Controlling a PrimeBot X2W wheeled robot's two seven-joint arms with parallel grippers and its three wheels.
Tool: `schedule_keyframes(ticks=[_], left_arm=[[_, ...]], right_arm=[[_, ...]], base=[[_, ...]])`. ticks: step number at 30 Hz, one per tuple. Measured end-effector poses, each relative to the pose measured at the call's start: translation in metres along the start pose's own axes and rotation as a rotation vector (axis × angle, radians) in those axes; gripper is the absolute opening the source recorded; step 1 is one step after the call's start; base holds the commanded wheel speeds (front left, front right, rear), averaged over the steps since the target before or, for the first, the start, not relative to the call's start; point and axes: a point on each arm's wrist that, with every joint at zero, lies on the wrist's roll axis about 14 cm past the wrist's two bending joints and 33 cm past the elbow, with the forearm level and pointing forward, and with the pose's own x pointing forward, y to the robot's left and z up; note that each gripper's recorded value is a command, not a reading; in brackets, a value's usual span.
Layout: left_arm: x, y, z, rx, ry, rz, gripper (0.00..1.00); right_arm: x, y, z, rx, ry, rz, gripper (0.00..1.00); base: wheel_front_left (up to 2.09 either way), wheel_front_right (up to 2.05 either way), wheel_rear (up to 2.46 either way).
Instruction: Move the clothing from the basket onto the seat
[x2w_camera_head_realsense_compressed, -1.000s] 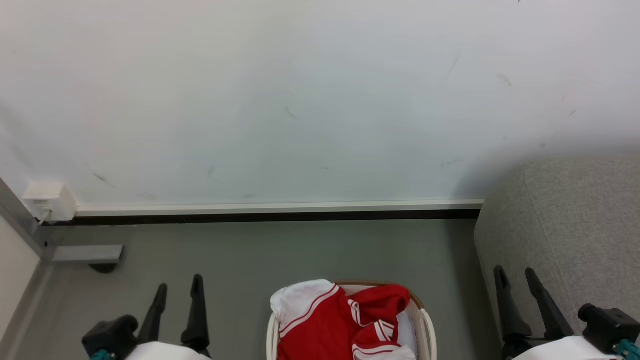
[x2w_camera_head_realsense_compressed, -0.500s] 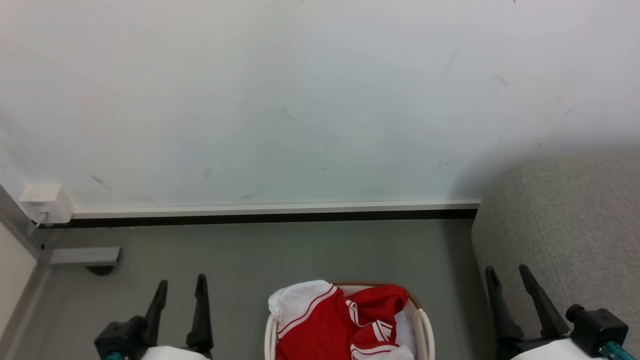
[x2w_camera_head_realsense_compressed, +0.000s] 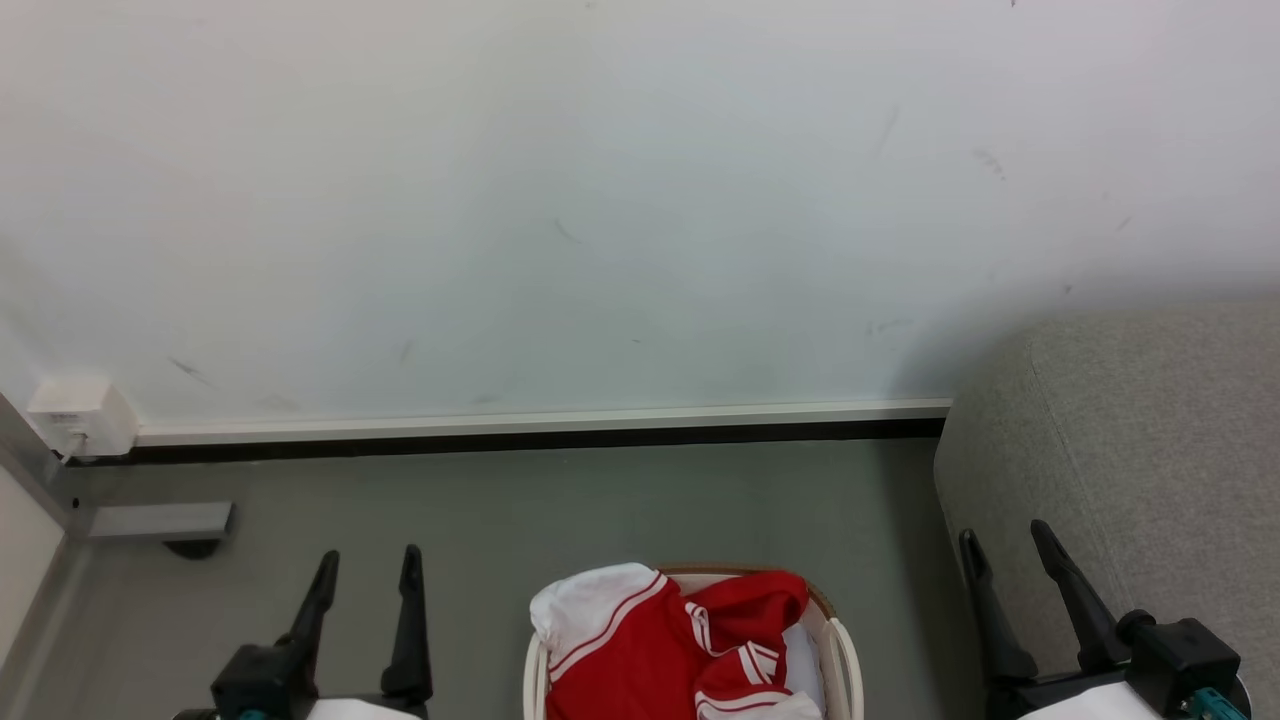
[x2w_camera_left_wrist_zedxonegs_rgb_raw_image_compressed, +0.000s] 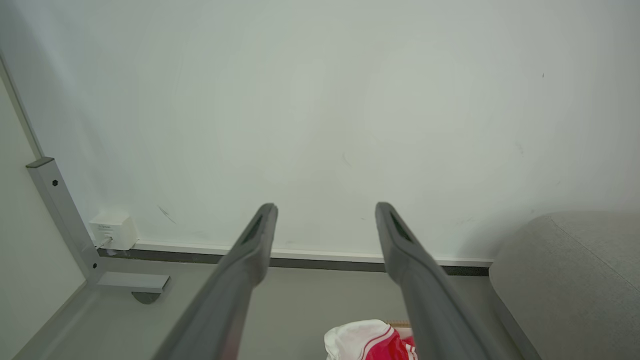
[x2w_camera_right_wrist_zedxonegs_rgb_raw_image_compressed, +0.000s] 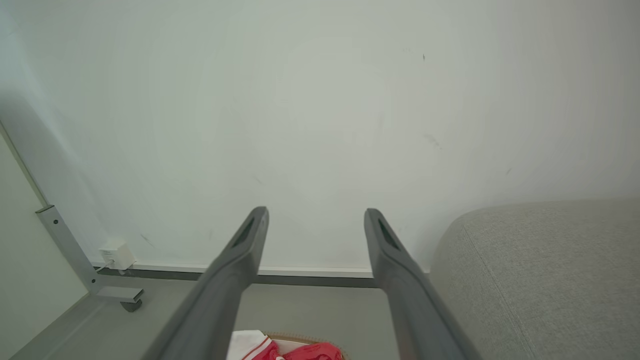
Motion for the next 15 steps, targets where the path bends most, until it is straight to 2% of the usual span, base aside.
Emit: schedule_keyframes(ticks=[15], left_arm=[[-0.0027,-0.0048,0.0068,0.077,-0.044,-0.022,1.0]], right_arm=[[0.0003,0.0049,0.0104,-0.078,-0.044,0.022,1.0]], base=[[0.0,0.0,0.0]])
